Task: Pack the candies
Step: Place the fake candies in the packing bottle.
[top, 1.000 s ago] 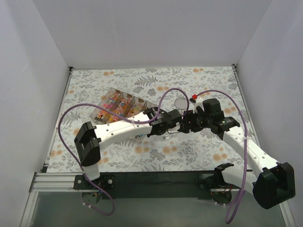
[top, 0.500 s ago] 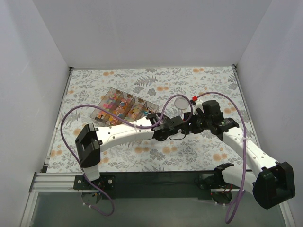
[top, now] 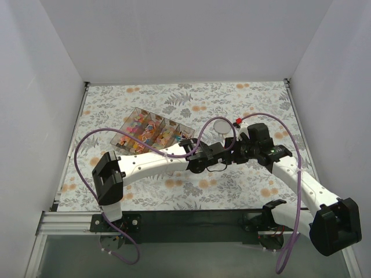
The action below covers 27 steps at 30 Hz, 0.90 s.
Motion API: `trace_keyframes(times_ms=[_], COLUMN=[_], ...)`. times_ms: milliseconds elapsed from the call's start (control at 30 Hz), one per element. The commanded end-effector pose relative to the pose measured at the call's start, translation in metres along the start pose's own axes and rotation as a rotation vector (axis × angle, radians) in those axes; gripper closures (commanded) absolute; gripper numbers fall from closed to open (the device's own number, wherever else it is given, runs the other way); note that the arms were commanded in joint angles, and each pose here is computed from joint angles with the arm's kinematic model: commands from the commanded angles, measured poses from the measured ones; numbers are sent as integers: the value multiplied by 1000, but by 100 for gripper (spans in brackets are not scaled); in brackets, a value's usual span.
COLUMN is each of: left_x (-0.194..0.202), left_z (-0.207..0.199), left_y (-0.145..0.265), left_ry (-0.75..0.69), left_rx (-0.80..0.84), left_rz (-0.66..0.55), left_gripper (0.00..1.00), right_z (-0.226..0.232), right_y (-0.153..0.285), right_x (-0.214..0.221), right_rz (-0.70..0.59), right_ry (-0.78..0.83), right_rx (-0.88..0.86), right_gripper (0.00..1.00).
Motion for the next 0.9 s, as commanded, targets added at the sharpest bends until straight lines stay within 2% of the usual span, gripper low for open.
trace_keyframes(times_ms=[0,500,867], left_x=[1,-3,-5], left_z=[8,4,6], left_y=[7,4,13], left_ry=[-7,-41,-63], left_rx=[-51,-96,-140], left_rz=[-27,8,-13], left_gripper=[100,100,100], right_z=[1,1,1], right_y=[0,-1,-2], right_x=[-3,1,6], right_rz=[-32,-32,-32], right_ry=[4,0,-17], right_rx=[-23,-32,-42], right_gripper=[32,32,32])
Point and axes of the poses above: each gripper's point midway between its finger pads, its own y axis back along the fingers, its own z axis along the line the jaws close on, x = y × z, the point moved 10 cm from there along y, back along the fingers, and after that the axes turned 8 degrees about y, right-handed, at the moved point
